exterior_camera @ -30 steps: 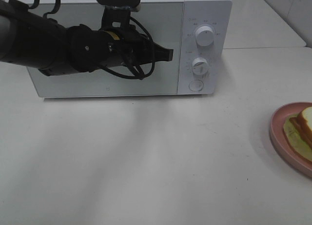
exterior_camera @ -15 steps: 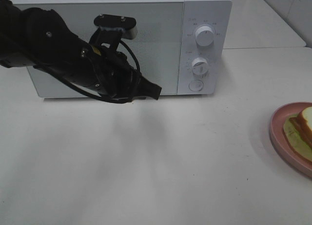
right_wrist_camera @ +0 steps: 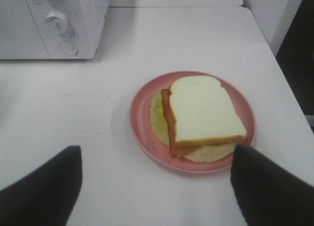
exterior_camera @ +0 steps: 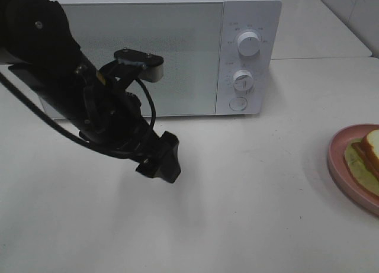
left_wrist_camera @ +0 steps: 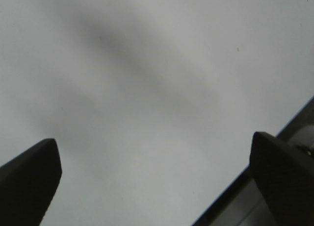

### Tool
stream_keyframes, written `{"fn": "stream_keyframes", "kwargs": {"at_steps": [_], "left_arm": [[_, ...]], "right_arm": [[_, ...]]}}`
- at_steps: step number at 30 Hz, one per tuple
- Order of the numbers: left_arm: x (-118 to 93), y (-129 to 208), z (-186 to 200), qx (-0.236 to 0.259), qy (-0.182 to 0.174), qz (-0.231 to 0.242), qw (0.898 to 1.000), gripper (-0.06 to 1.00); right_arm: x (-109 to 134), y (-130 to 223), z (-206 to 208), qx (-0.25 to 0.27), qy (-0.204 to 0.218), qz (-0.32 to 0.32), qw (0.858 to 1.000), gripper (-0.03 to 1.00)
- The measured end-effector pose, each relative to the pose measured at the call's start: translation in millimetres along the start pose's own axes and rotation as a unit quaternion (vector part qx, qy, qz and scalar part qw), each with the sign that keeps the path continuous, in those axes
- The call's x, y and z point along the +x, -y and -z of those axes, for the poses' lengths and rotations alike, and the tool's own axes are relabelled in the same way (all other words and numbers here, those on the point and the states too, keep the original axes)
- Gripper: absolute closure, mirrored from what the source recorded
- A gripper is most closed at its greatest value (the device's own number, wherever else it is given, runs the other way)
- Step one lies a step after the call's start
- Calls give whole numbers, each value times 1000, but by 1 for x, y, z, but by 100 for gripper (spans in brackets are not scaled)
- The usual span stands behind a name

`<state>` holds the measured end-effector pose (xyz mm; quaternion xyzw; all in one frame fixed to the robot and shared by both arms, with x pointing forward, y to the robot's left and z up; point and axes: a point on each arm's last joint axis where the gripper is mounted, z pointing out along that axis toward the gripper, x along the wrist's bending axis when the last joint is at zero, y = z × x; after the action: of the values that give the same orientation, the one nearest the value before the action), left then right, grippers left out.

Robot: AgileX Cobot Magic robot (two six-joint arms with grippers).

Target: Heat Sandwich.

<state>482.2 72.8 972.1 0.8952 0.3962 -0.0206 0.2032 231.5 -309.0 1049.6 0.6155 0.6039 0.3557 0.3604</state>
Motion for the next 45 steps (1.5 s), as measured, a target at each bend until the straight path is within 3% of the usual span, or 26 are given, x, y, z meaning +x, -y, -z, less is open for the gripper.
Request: {"fn": "stream_keyframes", "kwargs": {"at_steps": [7, 12, 15, 23, 29, 37, 45], "left_arm": [[0, 12, 14, 57, 6, 21, 998, -2], [23, 22, 30, 93, -8, 79, 993, -2], [49, 32, 48, 114, -10, 131, 985, -2], [86, 53, 95, 93, -23, 214, 972, -2], [112, 80, 144, 44, -59, 280, 957, -2], [117, 101, 183, -13, -104, 320, 942, -2], [85, 137, 192, -38, -123, 315, 940, -2]], "right_arm": [[0, 0, 0, 0, 0, 0, 1000, 21], [0, 0, 0, 0, 0, 0, 1000, 21], [0, 0, 0, 0, 0, 0, 1000, 21], [0, 0, 0, 0, 0, 0, 1000, 21], [0, 0, 0, 0, 0, 0, 1000, 21], [0, 0, 0, 0, 0, 0, 1000, 21], [0, 0, 0, 0, 0, 0, 1000, 21]]}}
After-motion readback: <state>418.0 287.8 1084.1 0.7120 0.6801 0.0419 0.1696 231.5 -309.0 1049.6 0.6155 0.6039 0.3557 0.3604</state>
